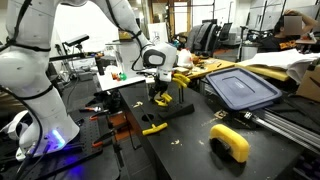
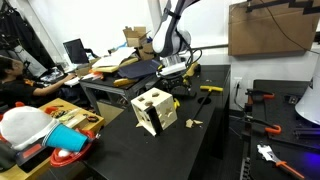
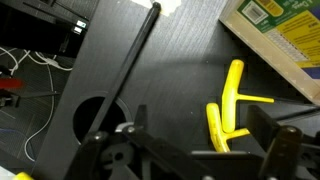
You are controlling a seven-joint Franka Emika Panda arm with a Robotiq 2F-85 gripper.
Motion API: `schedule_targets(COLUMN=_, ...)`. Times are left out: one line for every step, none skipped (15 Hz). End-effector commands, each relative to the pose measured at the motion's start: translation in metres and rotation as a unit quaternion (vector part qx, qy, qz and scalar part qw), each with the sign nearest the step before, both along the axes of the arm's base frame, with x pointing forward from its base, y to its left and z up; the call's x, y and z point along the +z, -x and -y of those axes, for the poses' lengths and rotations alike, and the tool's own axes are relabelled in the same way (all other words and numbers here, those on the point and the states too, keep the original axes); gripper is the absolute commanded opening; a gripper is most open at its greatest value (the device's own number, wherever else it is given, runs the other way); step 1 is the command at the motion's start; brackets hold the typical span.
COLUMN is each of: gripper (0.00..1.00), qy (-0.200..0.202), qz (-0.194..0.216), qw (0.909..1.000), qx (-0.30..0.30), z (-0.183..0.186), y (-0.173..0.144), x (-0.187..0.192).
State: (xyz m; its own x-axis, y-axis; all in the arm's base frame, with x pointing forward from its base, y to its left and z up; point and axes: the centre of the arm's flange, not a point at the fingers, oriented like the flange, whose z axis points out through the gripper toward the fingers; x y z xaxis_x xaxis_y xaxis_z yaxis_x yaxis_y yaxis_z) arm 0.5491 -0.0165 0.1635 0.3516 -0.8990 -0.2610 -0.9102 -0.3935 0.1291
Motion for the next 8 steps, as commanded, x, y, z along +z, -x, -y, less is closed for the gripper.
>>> schedule_targets(gripper=1.0, qy=0.024, qz=0.015, qw=0.9996, qx=-0.004, z=-0.002, y=-0.006, x=-0.004)
schedule_targets(gripper=1.0, qy=0.028, qz=0.018, qw=0.9994, qx=-0.001, z=-0.002, y=-0.006, x=-0.005)
schedule_targets(gripper=1.0, qy=0.033, qz=0.02, qw=0.9992, qx=0.003, z=-0.002, y=-0.007, x=-0.007)
schedule_targets(gripper=1.0, qy=0.036, qz=0.022, qw=0.9991, qx=0.005, z=-0.002, y=-0.007, x=-0.009)
schedule_targets(gripper=1.0, qy=0.041, qz=0.024, qw=0.9989, qx=0.008, z=-0.002, y=-0.007, x=-0.011)
schedule_targets(gripper=1.0, qy=0.044, qz=0.025, qw=0.9987, qx=0.01, z=-0.003, y=-0.007, x=-0.012)
schedule_targets(gripper=1.0, qy=0.047, qz=0.027, qw=0.9985, qx=0.012, z=-0.003, y=-0.007, x=-0.013)
schedule_targets(gripper=1.0, qy=0.05, qz=0.03, qw=0.9982, qx=0.014, z=-0.003, y=-0.007, x=-0.014)
